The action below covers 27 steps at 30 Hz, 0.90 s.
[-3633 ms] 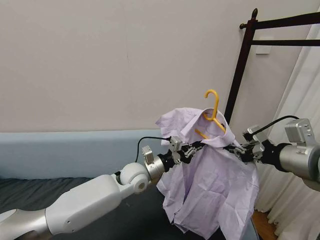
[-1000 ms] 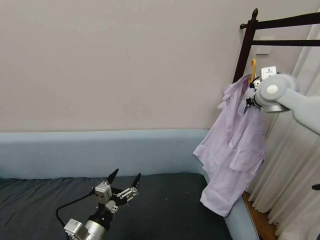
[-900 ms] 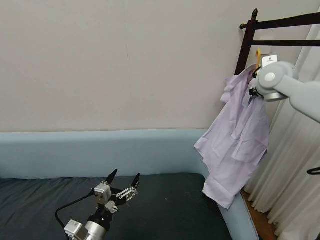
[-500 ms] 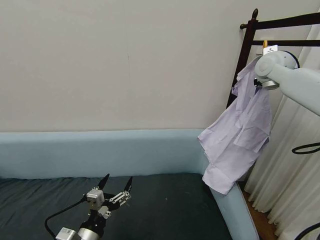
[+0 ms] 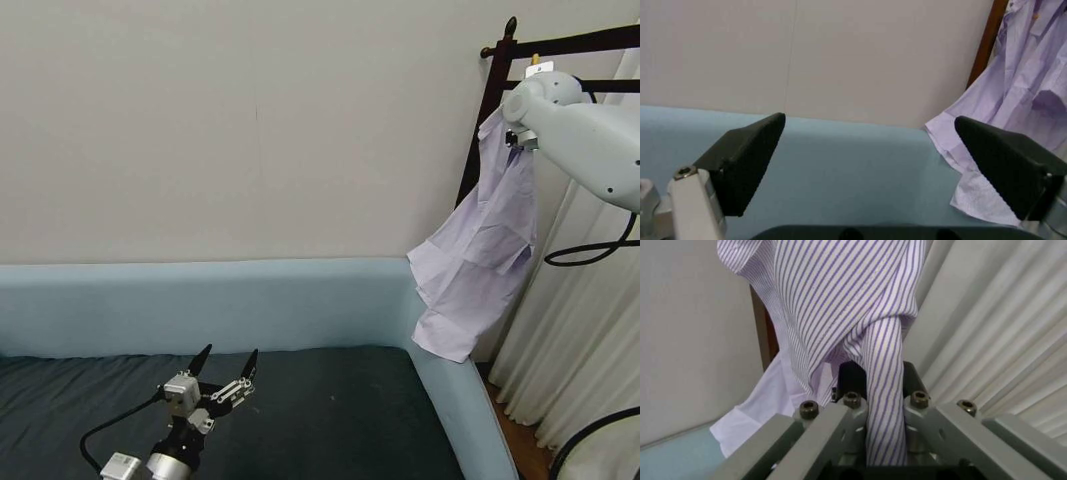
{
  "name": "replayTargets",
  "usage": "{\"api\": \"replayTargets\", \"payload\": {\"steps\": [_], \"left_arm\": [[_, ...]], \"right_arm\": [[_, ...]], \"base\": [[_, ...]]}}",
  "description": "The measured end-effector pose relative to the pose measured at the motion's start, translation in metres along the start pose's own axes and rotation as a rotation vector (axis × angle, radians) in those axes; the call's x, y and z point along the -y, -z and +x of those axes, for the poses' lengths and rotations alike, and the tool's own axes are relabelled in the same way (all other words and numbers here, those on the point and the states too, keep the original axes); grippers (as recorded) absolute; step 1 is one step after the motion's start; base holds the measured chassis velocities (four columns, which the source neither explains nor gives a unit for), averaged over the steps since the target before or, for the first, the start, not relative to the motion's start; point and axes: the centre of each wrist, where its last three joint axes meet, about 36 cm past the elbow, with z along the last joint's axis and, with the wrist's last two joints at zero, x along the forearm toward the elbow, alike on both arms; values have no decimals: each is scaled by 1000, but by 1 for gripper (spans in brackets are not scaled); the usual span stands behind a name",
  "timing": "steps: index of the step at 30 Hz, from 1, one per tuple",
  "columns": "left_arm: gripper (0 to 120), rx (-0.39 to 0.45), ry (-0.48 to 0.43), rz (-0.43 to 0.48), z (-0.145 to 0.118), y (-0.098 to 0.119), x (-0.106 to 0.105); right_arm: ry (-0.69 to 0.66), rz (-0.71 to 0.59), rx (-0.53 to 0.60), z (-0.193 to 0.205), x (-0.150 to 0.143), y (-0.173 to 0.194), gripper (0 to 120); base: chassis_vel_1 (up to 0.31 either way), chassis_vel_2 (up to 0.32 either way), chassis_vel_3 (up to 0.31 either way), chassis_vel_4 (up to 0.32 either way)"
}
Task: Pick up the clothes from the sofa and hang them on the clothes hanger.
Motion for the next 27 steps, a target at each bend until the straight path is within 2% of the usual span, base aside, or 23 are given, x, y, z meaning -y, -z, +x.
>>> {"api": "replayTargets", "payload": {"steps": [16, 27], "left_arm": [[100, 2, 5, 4, 2, 12, -3], [100, 4, 0, -36, 10, 10, -2]], "right_arm": [[33, -74, -8, -22, 16, 12, 1], [52, -73, -31, -33, 19, -3, 1]], "base": [[0, 0, 0, 0], [0, 0, 0, 0]]}}
